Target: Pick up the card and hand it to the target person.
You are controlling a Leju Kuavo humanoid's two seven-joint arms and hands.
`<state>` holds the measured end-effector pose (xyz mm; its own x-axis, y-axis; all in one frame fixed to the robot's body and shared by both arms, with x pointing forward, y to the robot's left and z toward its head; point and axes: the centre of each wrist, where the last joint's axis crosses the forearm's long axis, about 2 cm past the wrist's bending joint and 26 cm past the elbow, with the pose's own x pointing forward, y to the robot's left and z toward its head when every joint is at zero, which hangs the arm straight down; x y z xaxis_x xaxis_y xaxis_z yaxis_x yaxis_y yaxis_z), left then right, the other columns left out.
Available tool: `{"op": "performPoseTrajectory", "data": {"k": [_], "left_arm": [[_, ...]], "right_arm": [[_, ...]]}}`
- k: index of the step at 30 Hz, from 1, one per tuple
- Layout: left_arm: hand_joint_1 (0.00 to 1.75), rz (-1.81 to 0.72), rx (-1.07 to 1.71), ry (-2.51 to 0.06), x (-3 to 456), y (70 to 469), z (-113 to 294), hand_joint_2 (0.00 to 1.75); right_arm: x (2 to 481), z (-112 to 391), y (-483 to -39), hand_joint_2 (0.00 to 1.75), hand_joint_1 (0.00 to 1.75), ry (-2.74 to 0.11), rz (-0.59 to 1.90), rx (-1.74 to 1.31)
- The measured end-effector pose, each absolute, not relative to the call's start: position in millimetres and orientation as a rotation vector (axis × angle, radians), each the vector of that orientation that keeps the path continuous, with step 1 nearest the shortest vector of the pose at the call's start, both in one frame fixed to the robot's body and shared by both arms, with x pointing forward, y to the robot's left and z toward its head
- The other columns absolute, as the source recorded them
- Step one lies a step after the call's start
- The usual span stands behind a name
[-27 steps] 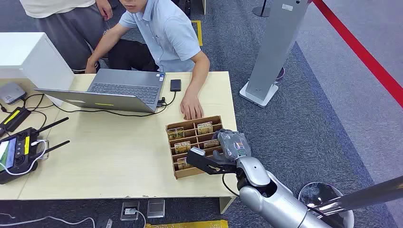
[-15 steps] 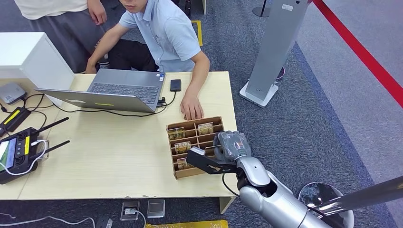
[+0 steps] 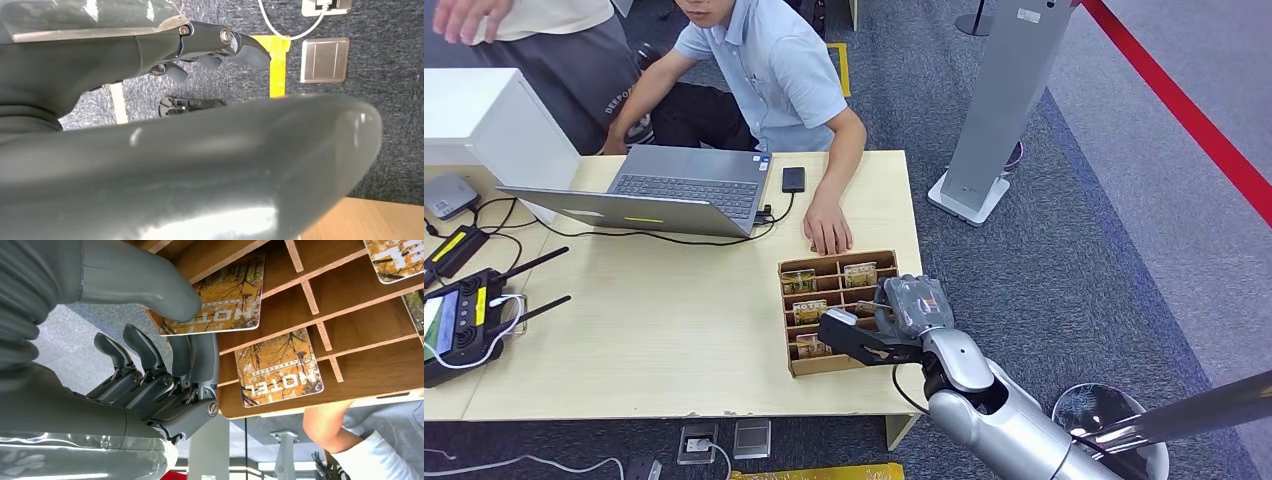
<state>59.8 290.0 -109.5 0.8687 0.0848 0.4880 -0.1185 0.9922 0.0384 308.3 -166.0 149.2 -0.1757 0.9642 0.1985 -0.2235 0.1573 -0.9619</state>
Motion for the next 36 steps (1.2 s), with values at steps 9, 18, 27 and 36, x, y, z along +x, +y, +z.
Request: {"op": "performPoseTrajectory", "data": {"k": [9, 18, 27, 36], "left_arm": [[0.0, 0.11, 0.073, -0.489, 59.7, 290.2, -109.5, 0.0], [0.0, 0.13, 0.078, -0.477, 59.2, 290.4, -109.5, 0.0], [0.0, 0.138, 0.075, -0.482, 59.3, 290.2, -109.5, 0.0], [0.0, 0.129, 0.051, -0.51, 59.8, 286.0, -109.4, 0.0]], "right_arm": [[310.4, 156.2, -167.6, 1.75, 1.59, -1.205, 1.281, -0.674], [306.8, 189.2, -179.3, 1.75, 1.59, -1.212, 1.216, -0.668], [295.6, 230.7, -182.3, 1.75, 1.59, -1.462, 1.128, -0.869], [301.2, 235.2, -177.8, 1.75, 1.59, -1.792, 1.071, -0.932]]}}
